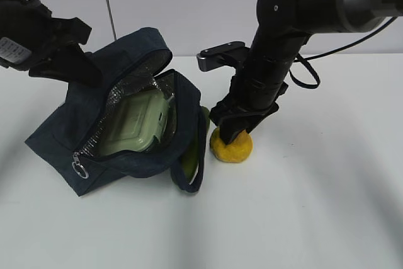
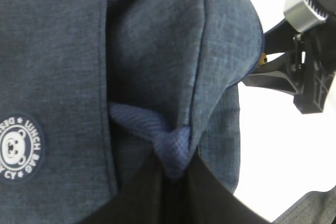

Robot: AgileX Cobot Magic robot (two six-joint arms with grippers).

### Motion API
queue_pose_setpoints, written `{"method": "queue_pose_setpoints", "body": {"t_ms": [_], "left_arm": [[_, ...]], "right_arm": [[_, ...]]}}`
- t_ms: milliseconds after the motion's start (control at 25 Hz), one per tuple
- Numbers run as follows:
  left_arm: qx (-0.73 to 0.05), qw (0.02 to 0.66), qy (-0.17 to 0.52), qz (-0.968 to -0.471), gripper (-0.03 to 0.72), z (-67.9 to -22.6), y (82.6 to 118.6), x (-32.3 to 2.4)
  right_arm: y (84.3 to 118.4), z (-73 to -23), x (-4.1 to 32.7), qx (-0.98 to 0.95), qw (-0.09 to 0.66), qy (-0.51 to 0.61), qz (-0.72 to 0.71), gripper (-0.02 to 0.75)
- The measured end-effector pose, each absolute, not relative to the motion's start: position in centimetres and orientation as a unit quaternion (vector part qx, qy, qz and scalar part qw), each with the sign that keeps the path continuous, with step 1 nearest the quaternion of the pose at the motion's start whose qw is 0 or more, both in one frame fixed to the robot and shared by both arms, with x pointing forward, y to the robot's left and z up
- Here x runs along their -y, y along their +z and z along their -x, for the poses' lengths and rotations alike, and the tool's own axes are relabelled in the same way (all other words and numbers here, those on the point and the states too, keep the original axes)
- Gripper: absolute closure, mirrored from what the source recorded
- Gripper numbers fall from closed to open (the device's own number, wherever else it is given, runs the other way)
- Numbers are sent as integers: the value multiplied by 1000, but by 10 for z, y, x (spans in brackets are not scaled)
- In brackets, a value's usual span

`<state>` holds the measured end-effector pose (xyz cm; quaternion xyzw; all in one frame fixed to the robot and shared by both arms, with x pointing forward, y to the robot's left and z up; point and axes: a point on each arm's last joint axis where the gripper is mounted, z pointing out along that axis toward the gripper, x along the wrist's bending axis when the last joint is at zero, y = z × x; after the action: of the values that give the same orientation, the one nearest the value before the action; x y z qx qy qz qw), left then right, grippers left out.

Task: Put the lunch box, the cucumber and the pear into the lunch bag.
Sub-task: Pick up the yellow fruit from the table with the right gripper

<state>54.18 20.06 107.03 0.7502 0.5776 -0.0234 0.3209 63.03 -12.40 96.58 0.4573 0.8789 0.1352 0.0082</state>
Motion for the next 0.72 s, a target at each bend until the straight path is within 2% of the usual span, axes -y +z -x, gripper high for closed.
{"method": "queue_pose_setpoints", "body": {"t_ms": [120,200,320,720], "left_arm": [[-578,321,-24,-750,685,-542,1070,-201],[-578,321,-24,-750,685,-542,1070,-201],[-578,321,-24,-750,685,-542,1070,-201],[-578,320,-24,-750,685,-542,1070,-201]], "right_arm": [[966,-630,124,-878,8,135,-458,339],[966,-630,124,-879,8,134,-458,409],[966,-630,125,-880,8,131,-457,466],[980,-629,124,-885,-10,116,-451,489]]}}
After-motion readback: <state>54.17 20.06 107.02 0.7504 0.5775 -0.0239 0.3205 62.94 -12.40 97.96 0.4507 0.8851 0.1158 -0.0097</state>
